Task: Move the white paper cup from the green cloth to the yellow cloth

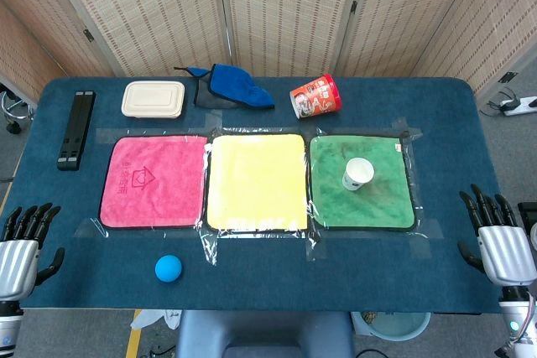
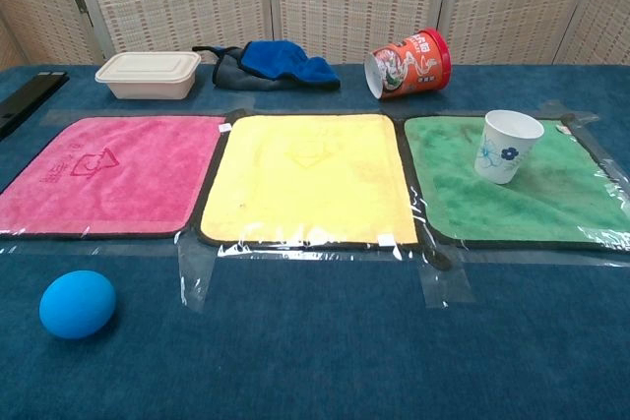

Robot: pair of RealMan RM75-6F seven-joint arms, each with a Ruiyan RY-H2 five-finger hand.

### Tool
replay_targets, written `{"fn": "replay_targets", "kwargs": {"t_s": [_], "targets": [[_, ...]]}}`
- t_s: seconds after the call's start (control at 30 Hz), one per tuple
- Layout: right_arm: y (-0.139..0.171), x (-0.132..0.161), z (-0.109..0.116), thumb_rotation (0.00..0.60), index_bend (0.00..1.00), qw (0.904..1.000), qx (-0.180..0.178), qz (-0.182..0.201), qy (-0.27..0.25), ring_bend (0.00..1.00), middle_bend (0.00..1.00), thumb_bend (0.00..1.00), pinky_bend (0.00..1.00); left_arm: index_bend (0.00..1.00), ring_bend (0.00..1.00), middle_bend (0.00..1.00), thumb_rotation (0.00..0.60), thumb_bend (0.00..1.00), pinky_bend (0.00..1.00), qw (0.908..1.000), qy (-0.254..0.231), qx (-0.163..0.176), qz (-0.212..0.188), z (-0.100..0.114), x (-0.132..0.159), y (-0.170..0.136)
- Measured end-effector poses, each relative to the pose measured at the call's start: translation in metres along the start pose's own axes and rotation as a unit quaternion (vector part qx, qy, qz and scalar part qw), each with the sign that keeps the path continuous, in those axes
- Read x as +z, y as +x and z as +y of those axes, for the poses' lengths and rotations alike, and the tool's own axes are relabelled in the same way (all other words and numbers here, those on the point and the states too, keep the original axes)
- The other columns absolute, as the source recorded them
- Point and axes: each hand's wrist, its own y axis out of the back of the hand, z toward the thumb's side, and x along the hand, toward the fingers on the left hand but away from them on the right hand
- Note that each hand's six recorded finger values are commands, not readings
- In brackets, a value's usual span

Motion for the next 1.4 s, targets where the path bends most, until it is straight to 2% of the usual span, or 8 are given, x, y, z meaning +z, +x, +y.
{"fn": "replay_targets", "kwargs": {"t_s": [0.23, 0.43, 0.77, 0.93, 1.07, 1.4], "targets": [[-0.035, 0.0, -0.001, 0.6, 0.0, 0.9998, 0.008, 0.005, 0.019, 0.1, 0.02, 0.34, 0.05, 0.15, 0.12, 0.13, 0.6, 0.44, 0.04, 1.0, -0.001, -0.003, 0.002, 0.0, 0.0, -0.001], [-0.08, 0.016, -0.008, 0.6, 0.0, 0.9988, 0.023, 0.033, 0.027, 0.1, 0.02, 0.34, 0.05, 0.15, 0.12, 0.13, 0.6, 0.44, 0.04, 0.9999, -0.001, -0.008, 0.009, 0.003, -0.003, -0.003], [-0.145, 0.05, -0.036, 0.6, 0.0, 0.9956, 0.049, 0.07, 0.039, 0.02, 0.0, 0.34, 0.04, 0.15, 0.12, 0.13, 0.6, 0.44, 0.04, 0.9998, -0.003, -0.009, 0.02, 0.007, -0.007, -0.008], [-0.166, 0.061, -0.056, 0.6, 0.0, 0.9948, 0.066, 0.073, 0.028, 0.0, 0.0, 0.34, 0.01, 0.15, 0.12, 0.13, 0.6, 0.44, 0.04, 0.9997, -0.005, -0.01, 0.023, 0.008, -0.008, -0.009], [-0.184, 0.071, -0.068, 0.6, 0.0, 0.9944, 0.071, 0.075, 0.021, 0.0, 0.0, 0.27, 0.0, 0.15, 0.12, 0.13, 0.6, 0.44, 0.04, 0.9996, -0.005, -0.01, 0.025, 0.008, -0.009, -0.01], [-0.224, 0.087, -0.081, 0.6, 0.0, 0.9952, 0.066, 0.07, 0.018, 0.0, 0.0, 0.22, 0.0, 0.15, 0.12, 0.13, 0.6, 0.44, 0.04, 0.9995, -0.005, -0.012, 0.028, 0.009, -0.009, -0.01]]}}
